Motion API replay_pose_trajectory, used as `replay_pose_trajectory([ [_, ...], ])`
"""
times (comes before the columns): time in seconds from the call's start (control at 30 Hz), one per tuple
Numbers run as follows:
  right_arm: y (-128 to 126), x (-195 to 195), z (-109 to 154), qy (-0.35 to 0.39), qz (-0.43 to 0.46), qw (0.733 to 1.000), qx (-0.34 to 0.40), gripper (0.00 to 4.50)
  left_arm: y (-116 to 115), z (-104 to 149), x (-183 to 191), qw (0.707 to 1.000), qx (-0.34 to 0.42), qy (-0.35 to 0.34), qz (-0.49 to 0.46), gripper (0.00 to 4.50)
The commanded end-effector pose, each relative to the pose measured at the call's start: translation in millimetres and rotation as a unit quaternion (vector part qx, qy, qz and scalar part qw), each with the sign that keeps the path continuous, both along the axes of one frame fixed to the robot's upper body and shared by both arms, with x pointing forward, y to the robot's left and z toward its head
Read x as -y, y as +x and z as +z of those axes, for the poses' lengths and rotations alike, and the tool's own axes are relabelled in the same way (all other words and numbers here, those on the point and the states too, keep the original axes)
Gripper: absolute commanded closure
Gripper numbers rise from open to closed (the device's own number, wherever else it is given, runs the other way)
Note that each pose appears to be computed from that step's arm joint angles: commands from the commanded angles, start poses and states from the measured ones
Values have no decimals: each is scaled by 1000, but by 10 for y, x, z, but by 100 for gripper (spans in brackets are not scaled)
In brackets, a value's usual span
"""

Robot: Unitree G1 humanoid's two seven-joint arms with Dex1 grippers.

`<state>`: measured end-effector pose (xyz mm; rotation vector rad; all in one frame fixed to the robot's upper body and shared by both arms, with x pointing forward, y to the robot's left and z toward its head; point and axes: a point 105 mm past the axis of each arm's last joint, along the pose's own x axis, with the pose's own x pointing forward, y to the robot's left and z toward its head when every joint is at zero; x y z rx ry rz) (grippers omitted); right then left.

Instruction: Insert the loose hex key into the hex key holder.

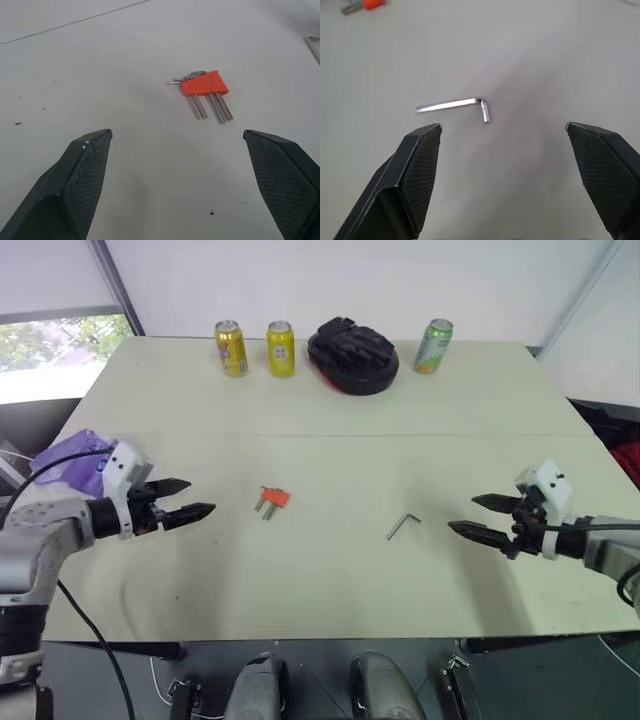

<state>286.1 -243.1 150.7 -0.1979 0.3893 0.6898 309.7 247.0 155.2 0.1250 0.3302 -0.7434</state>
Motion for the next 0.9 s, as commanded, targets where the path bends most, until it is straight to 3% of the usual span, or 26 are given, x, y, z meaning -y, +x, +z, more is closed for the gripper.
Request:
replay_pose_trajectory([
  [0.03,28,-42,81,1,6,1000,15,36,16,109,-11,1000,27,3,1,11],
  [0.33,104,-46,103,1,2,1000,27,36,49,123,-10,999,37,4,1,11],
  [0.43,156,-141,103,13,9,999,37,36,111,240,66,998,51,-30,-3,11],
  [0.6,394,-754,17,53,53,994,75,36,140,392,339,995,55,-13,-86,11],
  [0.77,440,-1519,-116,101,152,981,73,36,69,247,380,984,15,76,-163,11],
  [0.9,509,-1935,-240,103,191,973,76,36,62,221,402,979,10,89,-183,11],
])
